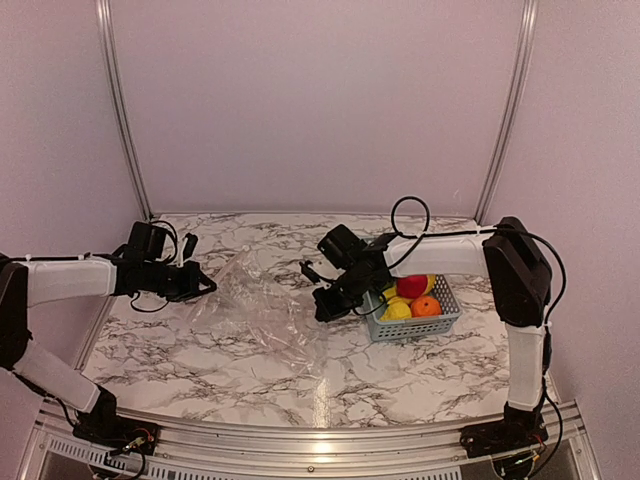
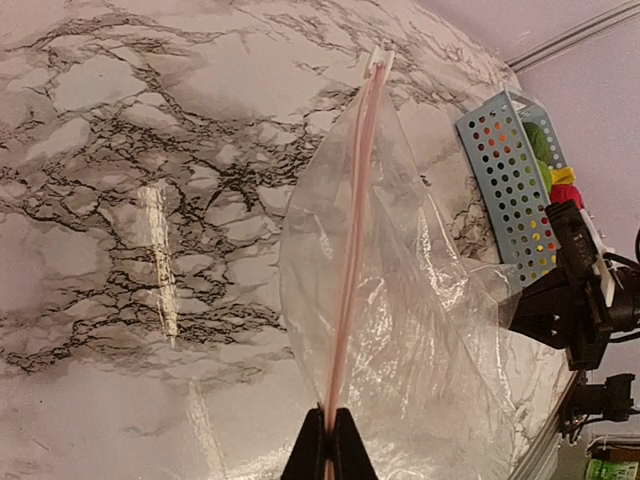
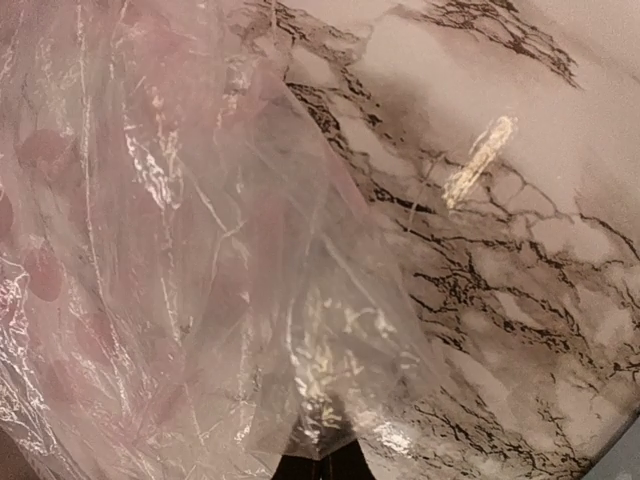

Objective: Place the food in the zip-top bag and seal the zipper
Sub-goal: Pick up the zipper food storage bag at the center of the board, then place the zipper food storage bag at the center of the board.

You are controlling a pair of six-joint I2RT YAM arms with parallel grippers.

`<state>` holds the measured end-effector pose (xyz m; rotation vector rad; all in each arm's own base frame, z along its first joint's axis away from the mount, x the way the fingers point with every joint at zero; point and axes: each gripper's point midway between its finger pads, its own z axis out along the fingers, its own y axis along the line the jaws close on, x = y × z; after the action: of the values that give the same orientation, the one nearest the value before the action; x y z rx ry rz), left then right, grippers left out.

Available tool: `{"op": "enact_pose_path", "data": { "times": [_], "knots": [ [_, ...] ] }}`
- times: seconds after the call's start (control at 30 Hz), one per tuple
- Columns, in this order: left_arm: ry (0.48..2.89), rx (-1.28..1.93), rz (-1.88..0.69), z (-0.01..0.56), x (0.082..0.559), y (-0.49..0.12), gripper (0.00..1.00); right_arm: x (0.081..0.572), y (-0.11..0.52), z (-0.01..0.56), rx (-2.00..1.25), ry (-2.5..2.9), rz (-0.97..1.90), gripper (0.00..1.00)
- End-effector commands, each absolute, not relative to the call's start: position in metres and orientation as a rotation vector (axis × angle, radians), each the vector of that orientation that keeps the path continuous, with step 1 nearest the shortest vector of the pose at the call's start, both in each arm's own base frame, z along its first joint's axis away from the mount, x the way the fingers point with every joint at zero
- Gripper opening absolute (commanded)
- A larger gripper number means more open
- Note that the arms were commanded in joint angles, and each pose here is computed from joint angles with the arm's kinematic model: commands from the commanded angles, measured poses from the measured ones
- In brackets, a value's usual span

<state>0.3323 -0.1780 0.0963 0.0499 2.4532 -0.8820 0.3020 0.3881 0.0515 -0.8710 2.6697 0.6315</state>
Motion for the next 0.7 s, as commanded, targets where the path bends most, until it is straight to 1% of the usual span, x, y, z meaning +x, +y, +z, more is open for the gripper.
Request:
{"op": "enact_pose_path", "data": {
  "times": [0.0, 0.03, 0.07, 0.1, 0.17, 0.2, 0.27, 0.33, 0.43, 0.5, 0.57, 0.67],
  "knots": [
    [2.356, 0.071, -0.862, 0.149, 0.328, -0.171, 0.0, 0.314, 0.388, 0.065, -0.84, 2.627, 0.609, 0.0],
    [2.331, 0.072, -0.865, 0.161, 0.328, -0.171, 0.0, 0.316, 0.387, 0.067, -0.823, 2.631, 0.596, 0.0],
    [2.308, 0.073, -0.858, 0.175, 0.325, -0.169, 0.0, 0.319, 0.386, 0.07, -0.797, 2.637, 0.581, 0.03],
    [2.278, 0.073, -0.85, 0.191, 0.326, -0.167, 0.0, 0.322, 0.384, 0.073, -0.773, 2.642, 0.569, 0.07],
    [2.259, 0.068, -0.801, 0.213, 0.326, -0.161, 0.0, 0.33, 0.378, 0.085, -0.707, 2.643, 0.554, 0.2],
    [2.255, 0.062, -0.764, 0.224, 0.326, -0.157, 0.0, 0.333, 0.377, 0.093, -0.675, 2.64, 0.571, 0.25],
    [2.234, 0.063, -0.703, 0.245, 0.327, -0.15, 0.0, 0.337, 0.376, 0.116, -0.629, 2.612, 0.631, 0.33],
    [2.191, 0.095, -0.582, 0.27, 0.327, -0.144, 0.0, 0.339, 0.376, 0.141, -0.604, 2.567, 0.667, 0.38],
    [2.115, 0.252, -0.451, 0.308, 0.319, -0.155, 0.0, 0.341, 0.371, 0.167, -0.587, 2.509, 0.673, 0.41],
    [2.105, 0.398, -0.387, 0.32, 0.31, -0.173, 0.0, 0.34, 0.366, 0.175, -0.577, 2.497, 0.684, 0.41],
    [2.13, 0.518, -0.354, 0.318, 0.302, -0.193, 0.0, 0.341, 0.36, 0.179, -0.562, 2.49, 0.699, 0.41],
    [2.177, 0.711, -0.322, 0.294, 0.286, -0.236, 0.0, 0.342, 0.348, 0.174, -0.533, 2.503, 0.697, 0.41]
  ]
}}
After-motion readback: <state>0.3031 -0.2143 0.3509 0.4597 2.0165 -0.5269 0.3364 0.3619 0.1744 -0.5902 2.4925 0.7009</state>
